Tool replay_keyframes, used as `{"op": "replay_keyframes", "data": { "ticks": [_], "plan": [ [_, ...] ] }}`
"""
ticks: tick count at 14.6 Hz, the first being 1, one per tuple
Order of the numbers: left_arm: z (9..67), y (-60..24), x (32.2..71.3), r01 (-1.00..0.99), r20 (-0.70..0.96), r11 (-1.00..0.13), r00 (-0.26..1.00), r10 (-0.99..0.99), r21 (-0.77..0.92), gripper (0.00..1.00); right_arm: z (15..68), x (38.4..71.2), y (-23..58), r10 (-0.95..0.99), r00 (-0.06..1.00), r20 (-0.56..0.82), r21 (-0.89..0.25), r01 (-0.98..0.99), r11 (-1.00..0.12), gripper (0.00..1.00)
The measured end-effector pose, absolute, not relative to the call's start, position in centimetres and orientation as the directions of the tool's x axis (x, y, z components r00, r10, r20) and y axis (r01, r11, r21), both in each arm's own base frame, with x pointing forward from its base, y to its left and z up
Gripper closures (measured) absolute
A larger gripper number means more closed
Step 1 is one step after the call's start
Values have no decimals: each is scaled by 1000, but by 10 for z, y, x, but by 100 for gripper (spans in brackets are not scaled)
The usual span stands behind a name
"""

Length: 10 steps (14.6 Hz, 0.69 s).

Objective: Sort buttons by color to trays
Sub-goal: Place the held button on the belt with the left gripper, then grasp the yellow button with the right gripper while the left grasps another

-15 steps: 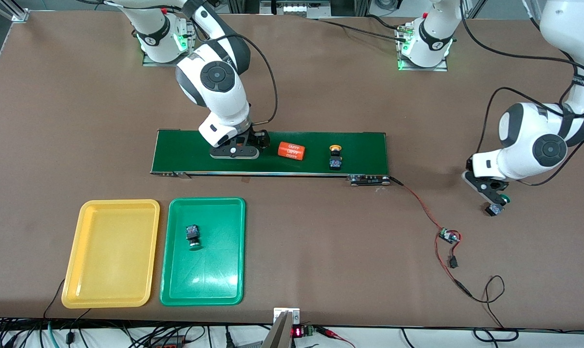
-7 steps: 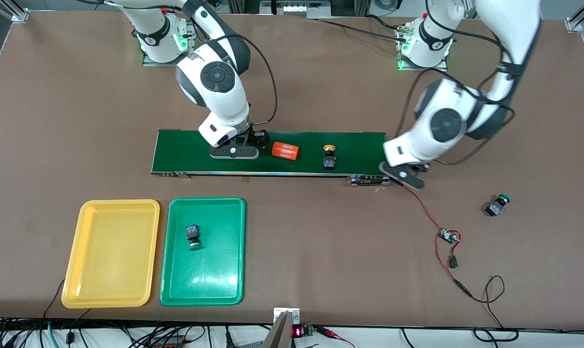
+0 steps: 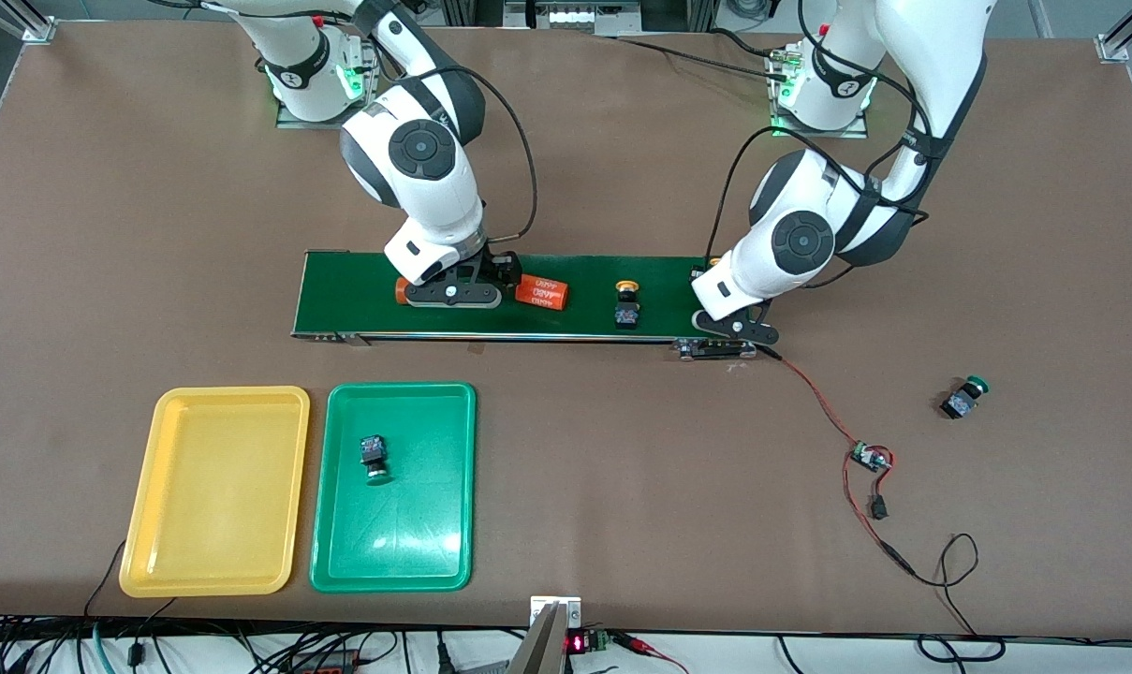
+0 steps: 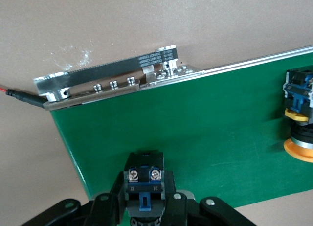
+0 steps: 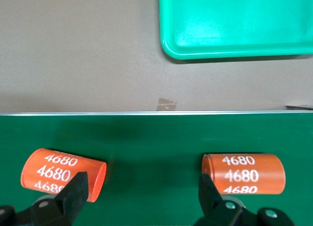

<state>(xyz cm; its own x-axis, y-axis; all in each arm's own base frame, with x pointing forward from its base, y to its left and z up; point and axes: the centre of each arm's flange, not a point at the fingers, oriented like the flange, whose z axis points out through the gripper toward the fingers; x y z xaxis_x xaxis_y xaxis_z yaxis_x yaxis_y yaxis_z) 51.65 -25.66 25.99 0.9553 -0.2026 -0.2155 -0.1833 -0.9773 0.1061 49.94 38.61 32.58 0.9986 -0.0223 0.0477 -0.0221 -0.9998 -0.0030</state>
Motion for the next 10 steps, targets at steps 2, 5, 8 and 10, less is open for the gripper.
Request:
{"op": "replay_keyframes", "data": {
  "ticks": [2, 5, 8, 10],
  "plan": [
    [267, -257, 525, -180, -177, -977, 964, -198, 114, 61, 326, 499, 386, -22, 999, 47, -3, -22, -1000, 0],
    [301, -235, 558, -131, -63, -983, 988, -140, 126, 35, 326, 501, 384, -27, 999, 47, -2, -27, -1000, 0],
    [325, -163, 574, -25, -104, -995, 994, -35, 95, 7, 326, 502, 382, -29, 998, 47, -2, -29, -1000, 0],
    [322, -97, 581, -7, -135, -999, 991, -13, 51, 0, 326, 502, 382, -30, 998, 47, -2, -30, -1000, 0]
  ]
}}
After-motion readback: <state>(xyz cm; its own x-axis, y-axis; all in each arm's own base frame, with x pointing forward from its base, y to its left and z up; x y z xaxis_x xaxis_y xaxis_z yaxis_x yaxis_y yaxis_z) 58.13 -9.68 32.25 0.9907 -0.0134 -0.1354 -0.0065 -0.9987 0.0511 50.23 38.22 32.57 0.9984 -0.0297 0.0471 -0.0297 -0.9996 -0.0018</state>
